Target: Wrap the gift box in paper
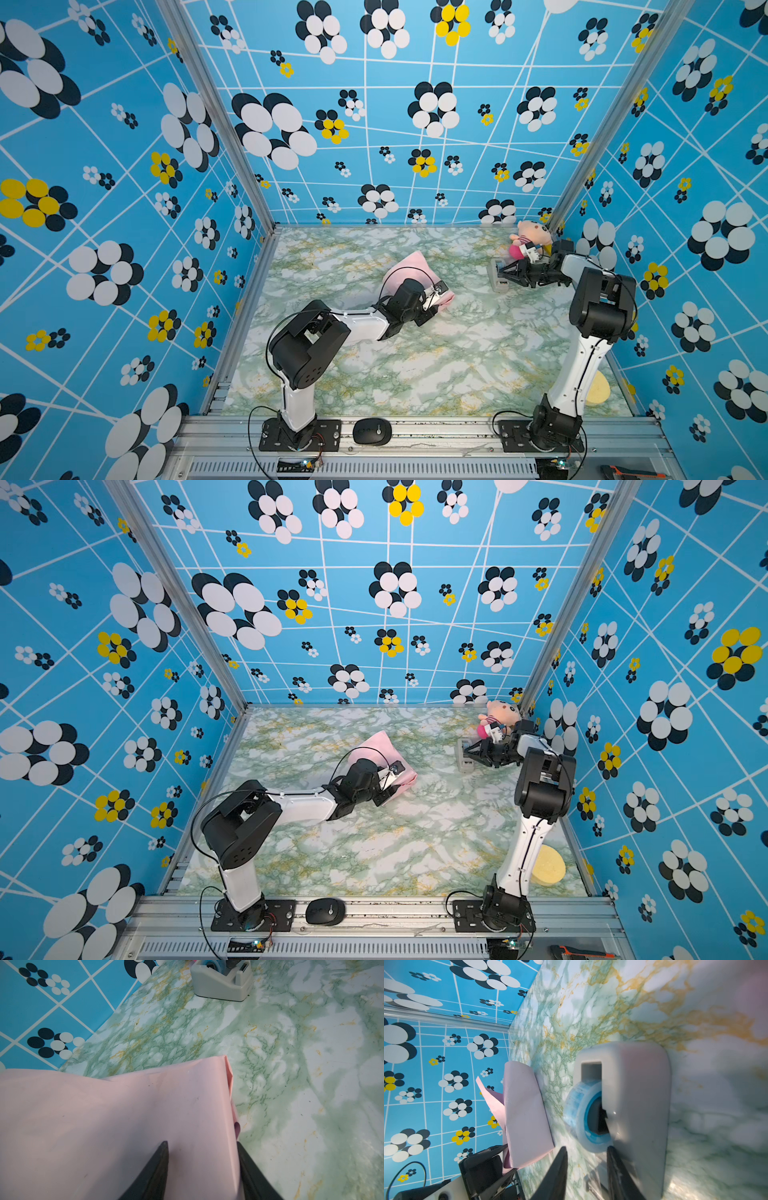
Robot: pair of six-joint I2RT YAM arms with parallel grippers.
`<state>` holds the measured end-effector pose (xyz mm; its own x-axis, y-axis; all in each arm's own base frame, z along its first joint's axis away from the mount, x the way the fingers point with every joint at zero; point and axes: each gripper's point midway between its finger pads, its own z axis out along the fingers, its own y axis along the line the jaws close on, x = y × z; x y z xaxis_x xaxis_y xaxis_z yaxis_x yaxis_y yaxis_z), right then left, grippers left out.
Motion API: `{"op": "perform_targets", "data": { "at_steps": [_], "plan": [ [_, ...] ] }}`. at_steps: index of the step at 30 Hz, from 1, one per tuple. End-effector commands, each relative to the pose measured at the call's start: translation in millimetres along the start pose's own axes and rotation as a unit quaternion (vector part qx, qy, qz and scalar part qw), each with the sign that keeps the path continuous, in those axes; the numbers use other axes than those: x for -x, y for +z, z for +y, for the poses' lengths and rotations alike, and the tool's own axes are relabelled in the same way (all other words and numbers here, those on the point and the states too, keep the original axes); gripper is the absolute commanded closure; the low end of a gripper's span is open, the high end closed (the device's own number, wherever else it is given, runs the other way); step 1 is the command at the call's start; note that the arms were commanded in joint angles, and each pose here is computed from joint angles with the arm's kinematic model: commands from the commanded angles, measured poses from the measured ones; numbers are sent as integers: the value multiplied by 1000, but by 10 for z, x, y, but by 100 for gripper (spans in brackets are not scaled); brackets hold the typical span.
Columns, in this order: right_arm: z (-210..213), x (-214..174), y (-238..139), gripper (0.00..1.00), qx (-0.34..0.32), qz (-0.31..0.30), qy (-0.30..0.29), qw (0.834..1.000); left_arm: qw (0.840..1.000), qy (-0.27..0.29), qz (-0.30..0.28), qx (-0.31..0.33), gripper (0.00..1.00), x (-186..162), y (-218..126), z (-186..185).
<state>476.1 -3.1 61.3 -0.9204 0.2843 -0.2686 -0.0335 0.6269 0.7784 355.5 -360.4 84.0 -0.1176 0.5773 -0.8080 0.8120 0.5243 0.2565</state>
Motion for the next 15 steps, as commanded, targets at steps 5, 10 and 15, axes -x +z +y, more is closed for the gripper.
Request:
{"op": "perform_targets", "data": {
  "at_steps": [5, 10, 15],
  "plan": [
    [-12, -140, 120, 75, 0, 32, 1, 999, 987, -26, 155, -43, 50, -974, 25, -241],
    [-13, -170, 125, 70, 1, 39, 5, 999, 986, -25, 156, -42, 50, -975, 21, -238],
    [-9, -209, 127, 79, 4, 45, 7, 999, 986, -25, 157, -42, 50, -980, 21, -238]
  ]
}}
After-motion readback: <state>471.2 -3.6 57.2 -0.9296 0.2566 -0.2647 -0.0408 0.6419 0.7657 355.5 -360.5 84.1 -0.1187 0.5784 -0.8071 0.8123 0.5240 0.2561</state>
